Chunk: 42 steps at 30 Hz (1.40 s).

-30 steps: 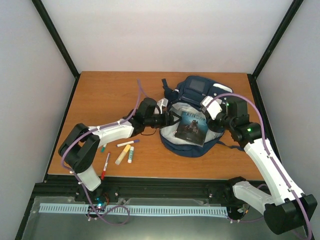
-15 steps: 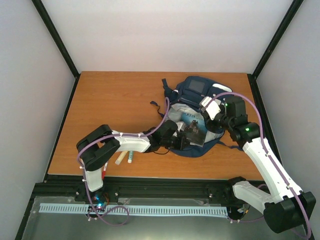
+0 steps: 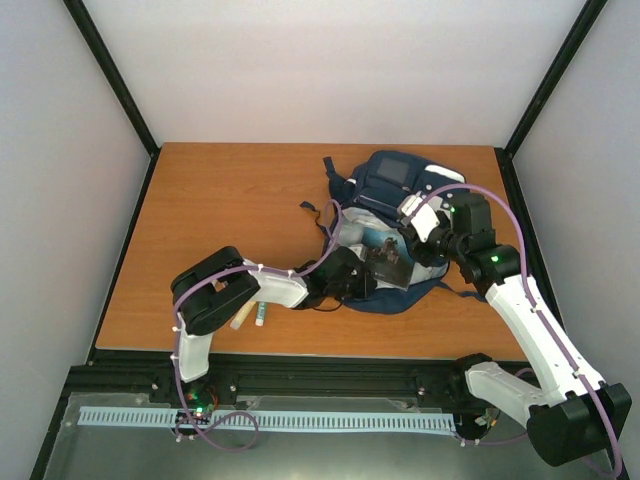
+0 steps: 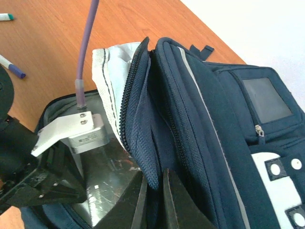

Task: Pack the student bag
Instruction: Place the book in the student bag.

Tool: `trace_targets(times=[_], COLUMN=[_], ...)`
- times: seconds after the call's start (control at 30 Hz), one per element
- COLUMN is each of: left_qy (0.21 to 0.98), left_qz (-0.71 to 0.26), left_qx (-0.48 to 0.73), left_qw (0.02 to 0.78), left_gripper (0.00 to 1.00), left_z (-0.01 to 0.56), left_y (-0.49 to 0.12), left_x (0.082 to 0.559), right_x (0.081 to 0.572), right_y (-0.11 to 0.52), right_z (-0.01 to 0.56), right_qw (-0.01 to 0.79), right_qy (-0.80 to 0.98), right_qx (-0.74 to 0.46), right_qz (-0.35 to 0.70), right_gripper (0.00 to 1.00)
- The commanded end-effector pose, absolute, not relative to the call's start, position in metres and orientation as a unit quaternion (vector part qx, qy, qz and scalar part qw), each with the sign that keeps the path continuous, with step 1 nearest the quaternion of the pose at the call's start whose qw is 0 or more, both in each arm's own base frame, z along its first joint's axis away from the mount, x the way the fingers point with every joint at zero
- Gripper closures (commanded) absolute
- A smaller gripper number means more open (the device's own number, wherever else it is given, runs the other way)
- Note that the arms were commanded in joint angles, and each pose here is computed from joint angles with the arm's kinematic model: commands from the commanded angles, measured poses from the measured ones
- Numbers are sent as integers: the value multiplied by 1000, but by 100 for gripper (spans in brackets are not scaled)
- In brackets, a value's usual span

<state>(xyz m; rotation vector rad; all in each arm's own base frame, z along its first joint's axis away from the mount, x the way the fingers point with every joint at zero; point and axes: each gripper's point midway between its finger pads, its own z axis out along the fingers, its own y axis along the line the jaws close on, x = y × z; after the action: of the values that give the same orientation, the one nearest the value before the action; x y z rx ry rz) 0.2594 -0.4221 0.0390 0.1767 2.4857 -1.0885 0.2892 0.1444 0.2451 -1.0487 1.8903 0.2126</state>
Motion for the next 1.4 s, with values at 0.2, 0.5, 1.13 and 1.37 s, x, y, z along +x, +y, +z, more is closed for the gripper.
trace_targets(times=[0.2,0.5,1.13,1.37], left_qy=[867,840,797,805], left_qz=[-380,-397,-478,-481], left_qx=[29,-5,-38,-22], left_qw=[320,369,368,347], left_gripper=[97,98,98,97], left_z=[64,83,82,91], left_y=[-438,-454,-480,-458], left_x=[311,347,375,347], right_x=[278,277,280,282], right_y=[163,162,162,158], right_z=[275,268,252,247], right_qw=[495,489,474,472], right_qy=[728,730,740,743], right_qx=[-457,-460,-459,-460], right_qz=[128,128,128,114], right_gripper=[97,97,97,97])
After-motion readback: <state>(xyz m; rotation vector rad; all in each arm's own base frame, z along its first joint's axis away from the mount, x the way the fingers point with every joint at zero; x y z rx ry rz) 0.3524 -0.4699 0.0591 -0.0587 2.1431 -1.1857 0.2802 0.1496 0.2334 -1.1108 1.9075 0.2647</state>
